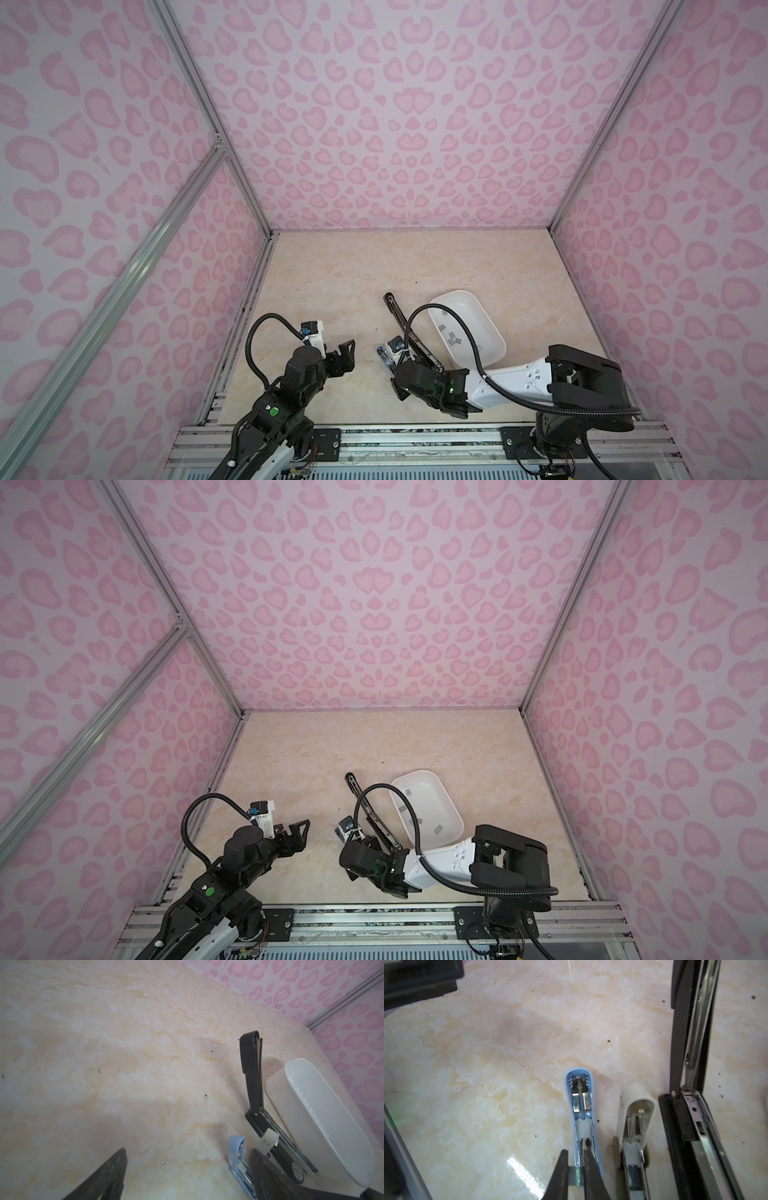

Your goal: Load the staples into the stapler

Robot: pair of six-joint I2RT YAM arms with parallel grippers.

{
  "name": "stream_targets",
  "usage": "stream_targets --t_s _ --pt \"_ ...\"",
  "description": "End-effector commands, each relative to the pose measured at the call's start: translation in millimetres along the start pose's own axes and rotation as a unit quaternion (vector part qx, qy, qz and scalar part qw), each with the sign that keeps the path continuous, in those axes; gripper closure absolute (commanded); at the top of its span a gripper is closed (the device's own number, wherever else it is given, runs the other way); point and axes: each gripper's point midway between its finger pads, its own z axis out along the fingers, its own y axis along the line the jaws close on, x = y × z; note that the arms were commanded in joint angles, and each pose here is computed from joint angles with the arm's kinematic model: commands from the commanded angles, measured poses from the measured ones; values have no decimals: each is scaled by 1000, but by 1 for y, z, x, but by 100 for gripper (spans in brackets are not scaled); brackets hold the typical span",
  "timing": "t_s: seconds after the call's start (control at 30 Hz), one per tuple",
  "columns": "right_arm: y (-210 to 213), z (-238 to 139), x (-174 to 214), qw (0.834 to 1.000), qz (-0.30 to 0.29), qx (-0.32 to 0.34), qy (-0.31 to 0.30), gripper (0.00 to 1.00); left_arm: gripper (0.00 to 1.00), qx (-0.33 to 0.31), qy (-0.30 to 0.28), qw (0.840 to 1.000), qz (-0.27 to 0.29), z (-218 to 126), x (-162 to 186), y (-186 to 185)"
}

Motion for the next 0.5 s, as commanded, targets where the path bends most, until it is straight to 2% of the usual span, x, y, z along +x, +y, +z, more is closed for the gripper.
stream_targets --t_s 0.0,0.47 --pt "-3 3 0 1000 8 7 -8 87 7 4 -2 1000 -2 1 0 -1" --pt "-8 12 6 999 -10 36 1 88 7 2 -1 1000 -2 1 0 -1"
